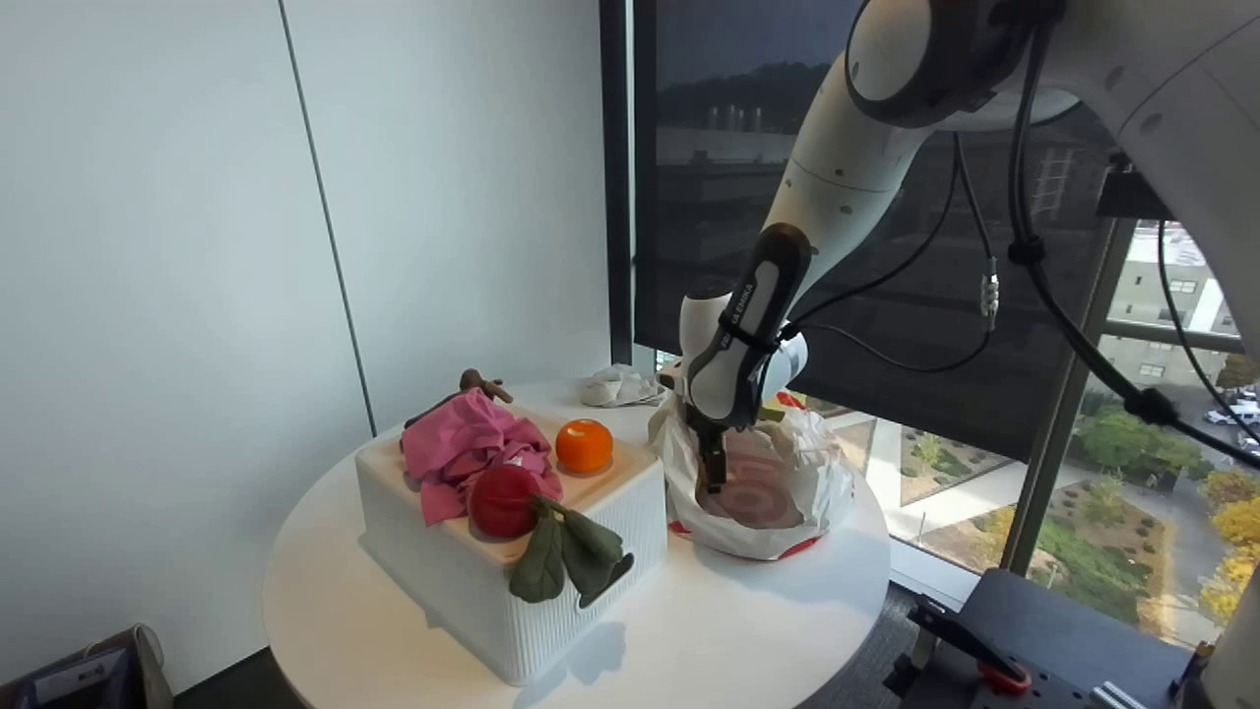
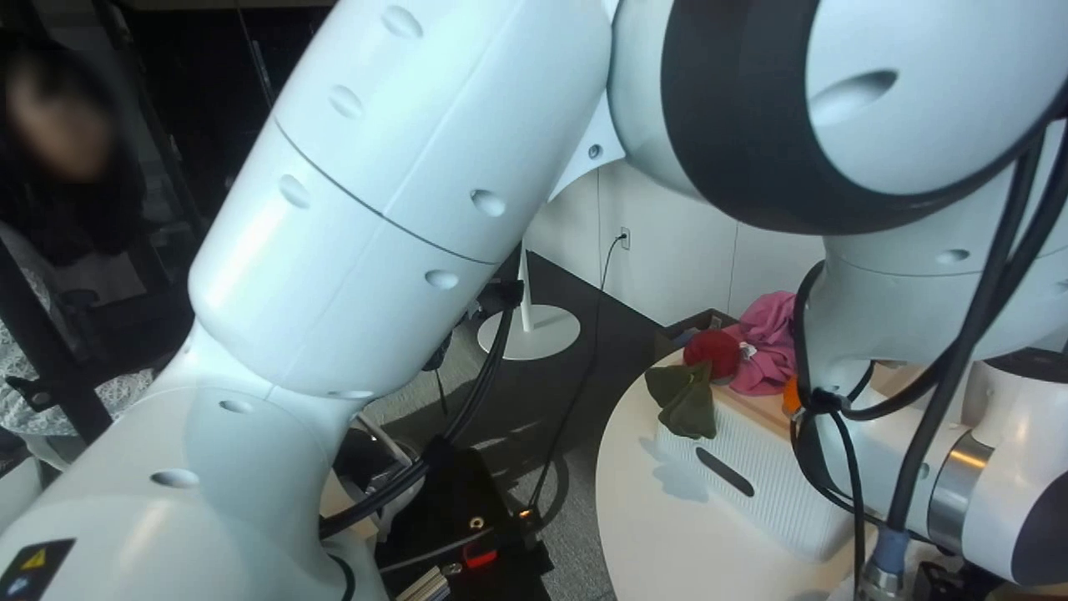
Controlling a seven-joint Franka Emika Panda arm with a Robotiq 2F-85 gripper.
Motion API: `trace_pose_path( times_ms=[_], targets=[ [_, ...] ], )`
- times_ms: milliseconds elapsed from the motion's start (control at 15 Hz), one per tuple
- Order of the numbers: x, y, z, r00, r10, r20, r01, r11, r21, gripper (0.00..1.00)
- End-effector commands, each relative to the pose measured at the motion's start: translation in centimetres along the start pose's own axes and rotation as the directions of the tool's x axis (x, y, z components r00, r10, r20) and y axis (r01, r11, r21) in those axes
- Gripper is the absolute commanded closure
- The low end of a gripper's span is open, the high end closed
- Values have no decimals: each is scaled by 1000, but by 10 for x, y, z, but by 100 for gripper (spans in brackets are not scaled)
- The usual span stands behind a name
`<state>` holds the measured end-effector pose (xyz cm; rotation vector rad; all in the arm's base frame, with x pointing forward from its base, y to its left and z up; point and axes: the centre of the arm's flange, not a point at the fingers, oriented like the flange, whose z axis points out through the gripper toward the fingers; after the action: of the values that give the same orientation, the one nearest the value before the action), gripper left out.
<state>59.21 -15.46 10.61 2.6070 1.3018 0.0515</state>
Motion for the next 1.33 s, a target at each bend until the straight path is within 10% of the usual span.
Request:
trace_pose_path(
  times_ms=[0, 133, 200, 667, 933, 1267],
  targets=[
    [8, 15, 8, 999, -30, -10, 30, 999, 11, 0],
    [9, 18, 11, 999, -45, -4, 45, 999, 9, 0],
    [10, 18, 13, 999, -49, -5, 49, 999, 7, 25],
    [7, 24, 4, 998, -49, 37, 49, 999, -2, 73],
    [-1, 25, -30, 976, 20, 216, -15, 1000, -24, 77],
    [14, 6, -104, 877, 102, 469, -120, 993, 9, 77]
  ],
)
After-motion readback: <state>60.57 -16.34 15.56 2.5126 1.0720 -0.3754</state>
